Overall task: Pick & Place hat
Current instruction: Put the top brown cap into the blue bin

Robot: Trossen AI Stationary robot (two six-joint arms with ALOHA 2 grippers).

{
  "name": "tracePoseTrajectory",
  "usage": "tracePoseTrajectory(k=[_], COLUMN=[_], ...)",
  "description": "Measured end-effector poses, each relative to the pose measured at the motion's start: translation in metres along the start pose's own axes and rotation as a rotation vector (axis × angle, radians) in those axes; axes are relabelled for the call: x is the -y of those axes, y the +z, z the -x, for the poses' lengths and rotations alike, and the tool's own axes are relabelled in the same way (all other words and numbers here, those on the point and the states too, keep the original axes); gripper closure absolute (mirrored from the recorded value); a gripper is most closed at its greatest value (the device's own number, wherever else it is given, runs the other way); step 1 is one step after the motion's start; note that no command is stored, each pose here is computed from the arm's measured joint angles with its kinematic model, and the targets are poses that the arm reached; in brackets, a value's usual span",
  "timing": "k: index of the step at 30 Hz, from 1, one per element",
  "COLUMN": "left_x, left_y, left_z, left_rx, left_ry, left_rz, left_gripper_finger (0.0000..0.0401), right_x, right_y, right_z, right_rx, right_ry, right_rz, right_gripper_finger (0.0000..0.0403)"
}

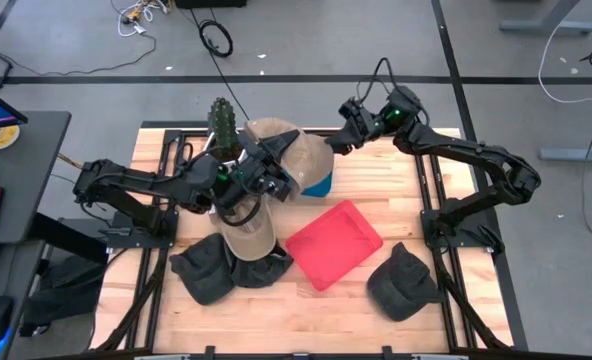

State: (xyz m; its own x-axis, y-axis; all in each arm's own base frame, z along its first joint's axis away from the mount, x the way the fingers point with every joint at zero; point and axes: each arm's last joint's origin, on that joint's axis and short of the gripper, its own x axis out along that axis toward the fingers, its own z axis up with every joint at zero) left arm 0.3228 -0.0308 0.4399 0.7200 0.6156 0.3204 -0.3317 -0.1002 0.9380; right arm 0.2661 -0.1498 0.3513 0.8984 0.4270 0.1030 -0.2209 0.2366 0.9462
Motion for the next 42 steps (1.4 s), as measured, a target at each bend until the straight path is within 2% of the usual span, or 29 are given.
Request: tracePoseTrajectory(k=[3, 6, 10, 13, 14, 17, 23, 34, 42], left_x=[0.0, 0.0, 0.0, 0.001, 0.001, 0.001, 0.002, 0.003, 0.004], left_y=[0.0, 0.0, 0.0, 0.0, 0.0, 0.0, 0.0, -0.005, -0.007], left_z=[0.0, 0.0, 0.0, 0.0, 0.0, 0.0, 0.0, 0.001, 0.001], left_rx=[0.0, 0.001, 0.001, 0.001, 0.001, 0.001, -0.009, -0.189, -0.275], left_ry=[0.0, 0.0, -0.002, -0.006, -0.009, -0.01, -0.017, -0.038, -0.047], left_rz=[0.001, 0.019, 0.03, 0.053, 0.068, 0.116, 0.127, 0.153, 0.232], left_gripper_finger=[0.0396, 0.0394, 0.0391, 0.0391, 0.0389, 0.0371, 0.0322, 0.0219, 0.0188], right_x=[-0.003, -0.005, -0.007, -0.009, -0.009, -0.01, -0.011, -0.028, -0.044], right_y=[0.001, 0.001, 0.002, 0.002, 0.002, 0.002, 0.003, 0.006, 0.006], right_z=[0.0, 0.0, 0.0, 0.0, 0.0, 0.001, 0.003, 0.028, 0.047], right_rx=[0.011, 0.03, 0.032, 0.035, 0.036, 0.039, 0.044, 0.074, 0.132], right_ry=[0.02, 0.03, 0.04, 0.051, 0.055, 0.057, 0.056, 0.059, 0.059], right_rz=[0.022, 0.025, 0.047, 0.087, 0.104, 0.114, 0.13, 0.154, 0.196], right_gripper_finger=[0.0141, 0.0184, 0.0278, 0.0367, 0.0383, 0.0387, 0.0396, 0.0396, 0.0396])
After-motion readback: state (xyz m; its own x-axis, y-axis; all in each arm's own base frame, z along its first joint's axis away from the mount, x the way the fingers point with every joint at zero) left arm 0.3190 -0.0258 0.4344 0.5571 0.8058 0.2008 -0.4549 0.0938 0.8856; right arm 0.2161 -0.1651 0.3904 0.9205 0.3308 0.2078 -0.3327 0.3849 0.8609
